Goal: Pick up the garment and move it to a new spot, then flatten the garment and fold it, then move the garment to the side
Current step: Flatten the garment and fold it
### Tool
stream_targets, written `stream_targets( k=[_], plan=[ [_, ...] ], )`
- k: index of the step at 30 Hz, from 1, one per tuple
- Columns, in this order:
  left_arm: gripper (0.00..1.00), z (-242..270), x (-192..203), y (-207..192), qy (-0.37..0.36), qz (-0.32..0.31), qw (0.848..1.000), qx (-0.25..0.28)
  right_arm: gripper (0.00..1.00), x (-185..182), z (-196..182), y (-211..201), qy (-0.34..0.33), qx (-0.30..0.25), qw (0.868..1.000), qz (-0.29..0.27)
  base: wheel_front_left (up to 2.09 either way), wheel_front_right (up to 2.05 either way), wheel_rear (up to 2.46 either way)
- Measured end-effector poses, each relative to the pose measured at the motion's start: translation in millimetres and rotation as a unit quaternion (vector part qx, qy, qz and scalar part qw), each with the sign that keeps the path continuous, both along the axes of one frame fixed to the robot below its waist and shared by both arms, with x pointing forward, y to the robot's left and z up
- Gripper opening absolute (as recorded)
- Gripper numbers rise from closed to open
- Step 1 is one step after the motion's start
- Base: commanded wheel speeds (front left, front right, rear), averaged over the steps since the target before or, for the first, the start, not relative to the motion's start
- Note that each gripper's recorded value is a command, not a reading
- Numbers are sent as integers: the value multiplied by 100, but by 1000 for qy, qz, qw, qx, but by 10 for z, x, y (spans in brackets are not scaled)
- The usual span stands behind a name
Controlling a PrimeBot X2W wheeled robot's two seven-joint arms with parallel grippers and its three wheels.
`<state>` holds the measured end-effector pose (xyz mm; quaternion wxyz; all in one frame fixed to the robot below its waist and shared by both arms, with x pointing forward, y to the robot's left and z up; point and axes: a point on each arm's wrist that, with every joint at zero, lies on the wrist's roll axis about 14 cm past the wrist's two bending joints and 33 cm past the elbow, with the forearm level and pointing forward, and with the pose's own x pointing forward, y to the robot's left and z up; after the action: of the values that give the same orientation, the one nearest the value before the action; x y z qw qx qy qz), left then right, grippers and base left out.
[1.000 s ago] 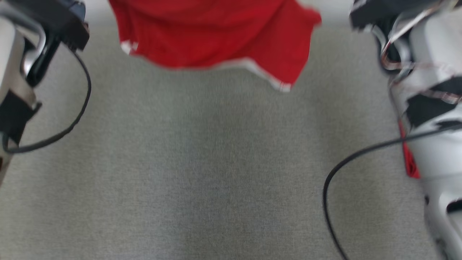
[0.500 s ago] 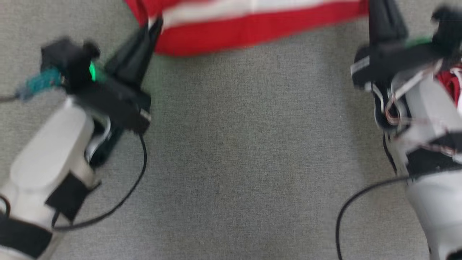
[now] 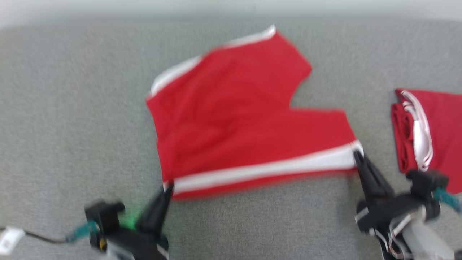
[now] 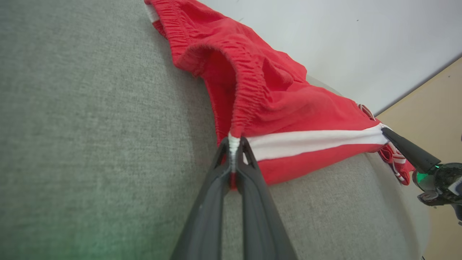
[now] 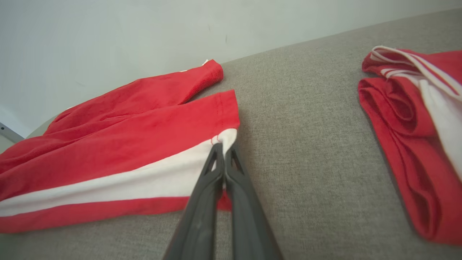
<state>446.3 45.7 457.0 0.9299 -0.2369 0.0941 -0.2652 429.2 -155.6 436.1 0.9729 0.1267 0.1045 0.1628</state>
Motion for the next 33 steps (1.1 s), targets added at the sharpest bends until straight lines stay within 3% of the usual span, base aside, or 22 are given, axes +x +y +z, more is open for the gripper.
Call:
stream_targets(
  k=[11, 20, 25, 33],
  plan=[
    [0, -82, -779, 32, 34, 17, 999, -3, 0, -827, -47, -32, 26, 18, 999, -14, 0, 0, 0],
    [0, -87, -1058, 110, 36, 34, 999, -4, 0, -1163, -1, 53, 19, 27, 999, -6, 0, 0, 0],
    [0, 145, -982, 134, 2, 45, 999, -23, 0, -1010, 216, 85, -19, 29, 999, 0, 0, 0, 0],
    [0, 753, -615, 217, -77, 73, 991, -78, 0, -399, 557, 173, -81, 0, 996, 22, 0, 0, 0]
  ],
)
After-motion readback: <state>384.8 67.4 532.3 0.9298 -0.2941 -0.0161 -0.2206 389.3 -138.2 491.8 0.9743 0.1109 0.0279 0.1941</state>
